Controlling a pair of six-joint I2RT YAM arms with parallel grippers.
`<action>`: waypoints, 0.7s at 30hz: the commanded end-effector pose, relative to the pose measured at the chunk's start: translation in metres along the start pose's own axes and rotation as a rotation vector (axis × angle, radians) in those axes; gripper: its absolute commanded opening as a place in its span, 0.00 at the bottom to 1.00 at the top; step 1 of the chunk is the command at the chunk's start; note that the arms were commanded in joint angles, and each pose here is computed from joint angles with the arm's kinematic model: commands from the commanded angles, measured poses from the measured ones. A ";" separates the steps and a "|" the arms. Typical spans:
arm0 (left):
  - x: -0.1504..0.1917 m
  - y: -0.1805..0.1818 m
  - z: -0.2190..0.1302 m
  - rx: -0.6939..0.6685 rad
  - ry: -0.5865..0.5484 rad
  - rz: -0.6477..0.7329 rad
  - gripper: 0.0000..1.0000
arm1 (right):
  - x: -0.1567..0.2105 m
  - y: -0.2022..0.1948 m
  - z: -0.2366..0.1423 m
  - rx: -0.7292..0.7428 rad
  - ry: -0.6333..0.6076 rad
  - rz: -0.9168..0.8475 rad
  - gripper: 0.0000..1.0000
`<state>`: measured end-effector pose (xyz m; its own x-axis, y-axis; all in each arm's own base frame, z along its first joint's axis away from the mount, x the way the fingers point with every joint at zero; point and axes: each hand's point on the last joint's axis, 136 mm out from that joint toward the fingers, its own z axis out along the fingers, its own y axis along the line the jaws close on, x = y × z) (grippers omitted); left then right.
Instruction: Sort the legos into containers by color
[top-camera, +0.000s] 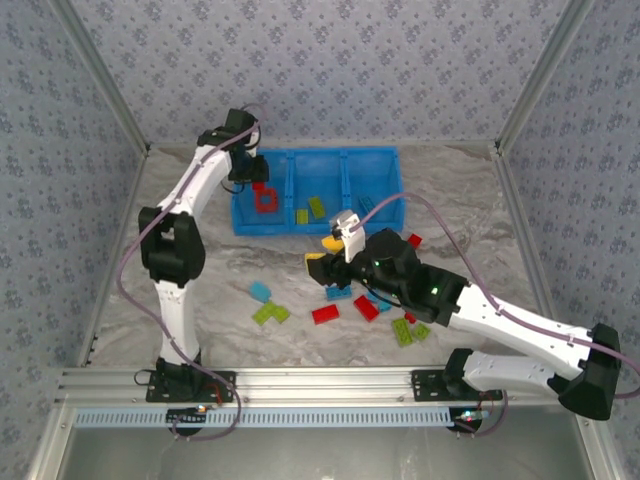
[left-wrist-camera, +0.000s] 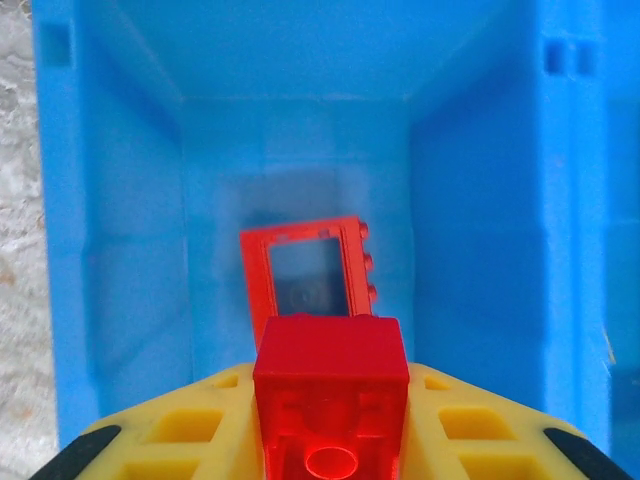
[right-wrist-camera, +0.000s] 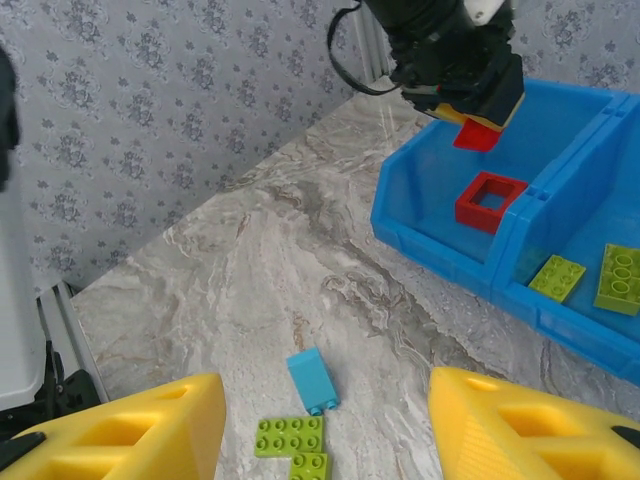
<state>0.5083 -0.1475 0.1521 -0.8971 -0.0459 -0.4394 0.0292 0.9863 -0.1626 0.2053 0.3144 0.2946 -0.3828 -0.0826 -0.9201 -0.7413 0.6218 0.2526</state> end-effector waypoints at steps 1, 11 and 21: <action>0.012 -0.004 -0.009 -0.026 0.047 -0.012 0.30 | -0.013 0.000 0.000 -0.002 -0.033 0.009 0.58; 0.065 0.014 0.004 -0.265 0.078 0.052 0.29 | 0.000 -0.002 0.006 -0.013 -0.006 0.043 0.59; 0.075 0.034 0.022 -0.404 0.072 0.041 0.29 | 0.004 -0.006 -0.004 -0.003 -0.012 0.065 0.59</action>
<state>0.4471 -0.1300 0.0882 -0.9412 0.0086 -0.3378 -0.0550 0.9825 0.1781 0.2080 0.3128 0.2862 -0.4182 -0.0612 -0.9063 -0.7258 0.6224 0.2929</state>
